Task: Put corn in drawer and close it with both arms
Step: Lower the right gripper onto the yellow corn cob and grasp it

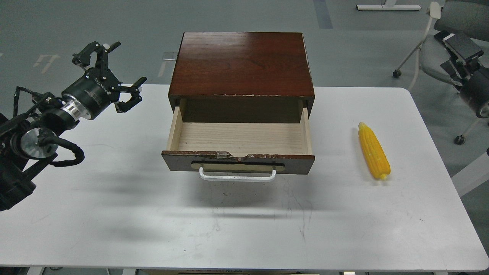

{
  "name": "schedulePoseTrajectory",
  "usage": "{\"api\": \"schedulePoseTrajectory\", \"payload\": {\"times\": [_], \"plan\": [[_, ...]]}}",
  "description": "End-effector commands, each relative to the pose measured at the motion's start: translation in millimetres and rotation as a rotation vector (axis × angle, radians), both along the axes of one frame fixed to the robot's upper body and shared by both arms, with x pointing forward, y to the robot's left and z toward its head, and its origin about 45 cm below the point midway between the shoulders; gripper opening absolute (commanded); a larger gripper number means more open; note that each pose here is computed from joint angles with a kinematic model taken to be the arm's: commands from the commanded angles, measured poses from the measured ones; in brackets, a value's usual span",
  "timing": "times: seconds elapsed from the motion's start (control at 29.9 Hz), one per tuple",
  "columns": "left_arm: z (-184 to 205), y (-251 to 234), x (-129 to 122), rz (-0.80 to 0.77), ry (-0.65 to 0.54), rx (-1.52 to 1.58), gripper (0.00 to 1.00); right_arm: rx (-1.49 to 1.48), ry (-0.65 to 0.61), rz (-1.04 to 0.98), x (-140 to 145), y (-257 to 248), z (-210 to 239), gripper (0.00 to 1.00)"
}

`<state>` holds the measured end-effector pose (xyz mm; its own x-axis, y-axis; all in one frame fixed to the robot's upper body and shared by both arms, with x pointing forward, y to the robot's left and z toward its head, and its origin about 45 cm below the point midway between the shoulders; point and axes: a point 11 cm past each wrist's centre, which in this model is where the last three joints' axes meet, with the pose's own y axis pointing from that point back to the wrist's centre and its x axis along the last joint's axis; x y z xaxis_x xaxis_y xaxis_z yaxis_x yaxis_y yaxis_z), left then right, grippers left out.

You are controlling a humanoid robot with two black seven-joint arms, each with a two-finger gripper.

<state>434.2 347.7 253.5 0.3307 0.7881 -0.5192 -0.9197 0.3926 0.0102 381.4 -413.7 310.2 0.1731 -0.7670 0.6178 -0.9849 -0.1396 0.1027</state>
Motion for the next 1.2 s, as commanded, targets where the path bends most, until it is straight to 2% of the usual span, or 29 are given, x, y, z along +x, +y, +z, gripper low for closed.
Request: {"api": "schedulePoseTrajectory", "payload": {"times": [0.0,0.1,0.27,0.33,0.37,0.5,0.64,0.74,0.94,1.04,1.17], "plan": [[0,-1,0,-0.002,0.001,-0.001,1.0,-0.12,0.064,0.004,-8,-4,-26,1.0],[-1,-1,0,-0.003,0.001,-0.002,1.0,-0.245,0.197,-0.031,-14,4,-74,1.0],[-3,-5,0,-0.007,0.007,-0.006,1.0,-0.335,0.321,-0.008,-30,7,-110,0.98],[-3,-6,0,-0.009,0.006,-0.009,1.0,-0.364,0.364,0.022,-36,12,-126,0.95],[-3,-6,0,-0.01,0.006,-0.008,1.0,-0.389,0.385,0.034,-38,13,-135,0.89],[-3,-7,0,-0.01,0.005,-0.01,1.0,-0.521,0.411,0.059,-35,1,-152,0.79],[-4,-7,0,-0.01,0.006,-0.013,1.0,-0.623,0.404,0.094,-27,-3,-163,0.8],[-4,-6,0,-0.009,0.005,-0.013,1.0,-0.653,0.381,0.134,-16,11,-165,0.86],[0,-1,0,0.0,-0.001,-0.009,1.0,-0.645,0.311,0.196,0,34,-152,0.85],[1,0,0,0.002,-0.003,-0.008,1.0,-0.675,0.31,0.254,-3,39,-157,0.86],[1,1,0,0.004,-0.004,-0.008,1.0,-0.755,0.366,0.326,-20,37,-178,0.86]]}}
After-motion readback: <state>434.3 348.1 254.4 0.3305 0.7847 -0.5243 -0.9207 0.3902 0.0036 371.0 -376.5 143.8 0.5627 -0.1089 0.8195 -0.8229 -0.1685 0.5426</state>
